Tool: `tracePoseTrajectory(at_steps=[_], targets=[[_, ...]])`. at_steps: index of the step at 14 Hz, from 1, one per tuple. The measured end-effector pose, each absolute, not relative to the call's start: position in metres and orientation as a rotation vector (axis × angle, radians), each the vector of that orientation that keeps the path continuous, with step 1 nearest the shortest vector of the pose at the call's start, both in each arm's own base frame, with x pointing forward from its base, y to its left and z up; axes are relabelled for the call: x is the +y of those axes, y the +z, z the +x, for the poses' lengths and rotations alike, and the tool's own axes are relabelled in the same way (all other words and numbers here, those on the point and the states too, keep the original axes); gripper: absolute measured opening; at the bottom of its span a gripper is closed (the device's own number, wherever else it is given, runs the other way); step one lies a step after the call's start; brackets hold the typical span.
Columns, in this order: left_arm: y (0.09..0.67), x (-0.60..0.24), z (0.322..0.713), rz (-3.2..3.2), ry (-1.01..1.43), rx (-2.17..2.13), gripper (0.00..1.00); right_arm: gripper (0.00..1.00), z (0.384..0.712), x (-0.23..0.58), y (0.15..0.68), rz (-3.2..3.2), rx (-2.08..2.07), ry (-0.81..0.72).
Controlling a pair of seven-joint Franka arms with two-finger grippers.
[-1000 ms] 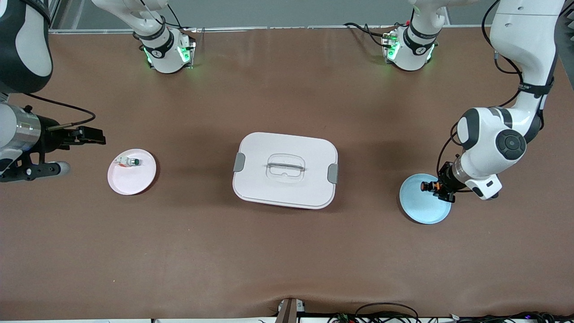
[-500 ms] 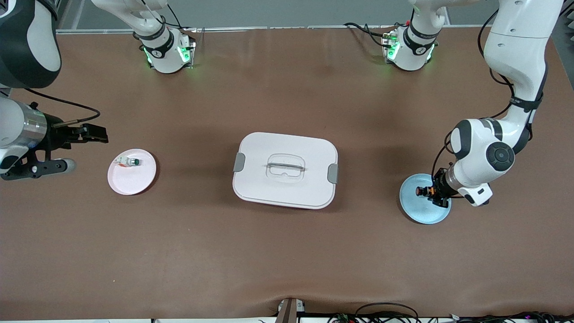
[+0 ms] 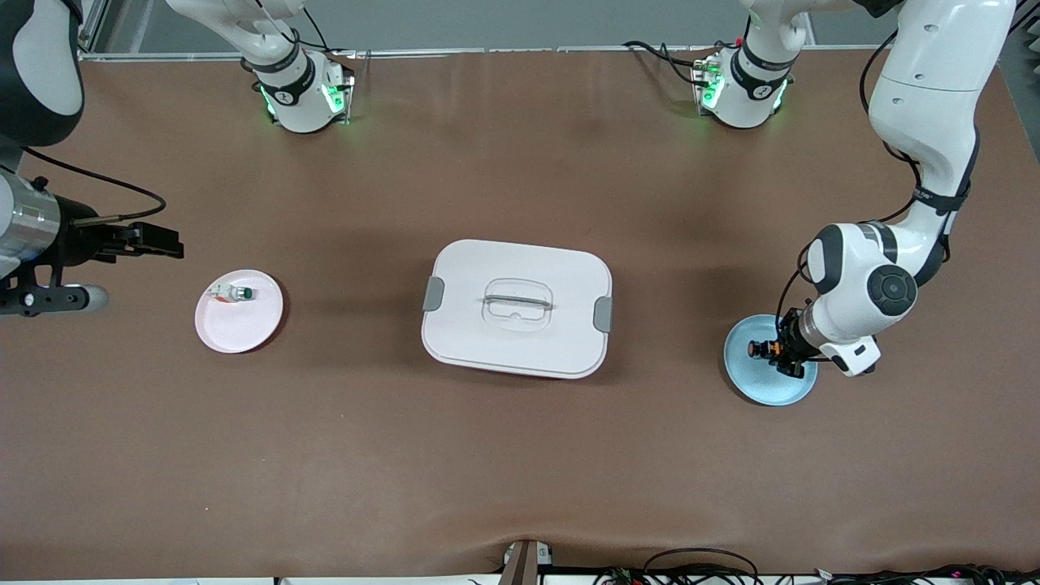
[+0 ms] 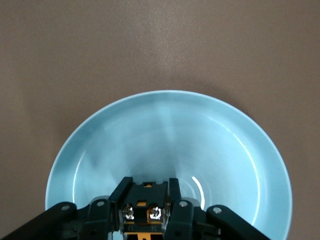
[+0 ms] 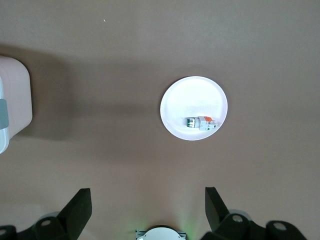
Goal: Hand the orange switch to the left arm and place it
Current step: 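Lower the switch with the left gripper onto the light-blue plate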
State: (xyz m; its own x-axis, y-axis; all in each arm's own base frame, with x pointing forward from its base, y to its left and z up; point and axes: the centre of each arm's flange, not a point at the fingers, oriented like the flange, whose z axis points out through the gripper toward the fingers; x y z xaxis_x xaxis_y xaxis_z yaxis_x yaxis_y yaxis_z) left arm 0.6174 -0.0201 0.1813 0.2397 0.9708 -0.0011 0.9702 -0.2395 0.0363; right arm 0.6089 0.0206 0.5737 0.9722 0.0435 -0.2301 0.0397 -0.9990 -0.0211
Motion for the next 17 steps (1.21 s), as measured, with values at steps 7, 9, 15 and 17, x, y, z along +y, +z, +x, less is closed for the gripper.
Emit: tracePoseTrajectory(at_steps=[7,9,15,17], targets=[[0.181,-0.019,0.618,2.463,0.042,1.912,0.36,1.0,0.598,0.009,0.581,-3.091,-0.015,0.455],[0.181,-0.018,0.618,2.467,0.045,1.909,0.34,1.0,0.597,0.005,0.581,-3.091,0.027,0.473],[0.187,-0.018,0.625,2.46,0.066,1.902,0.81,1.0,0.597,0.012,0.581,-3.08,0.059,0.474],[0.193,-0.018,0.629,2.468,0.06,1.901,0.99,1.0,0.596,0.017,0.581,-3.08,0.05,0.474]])
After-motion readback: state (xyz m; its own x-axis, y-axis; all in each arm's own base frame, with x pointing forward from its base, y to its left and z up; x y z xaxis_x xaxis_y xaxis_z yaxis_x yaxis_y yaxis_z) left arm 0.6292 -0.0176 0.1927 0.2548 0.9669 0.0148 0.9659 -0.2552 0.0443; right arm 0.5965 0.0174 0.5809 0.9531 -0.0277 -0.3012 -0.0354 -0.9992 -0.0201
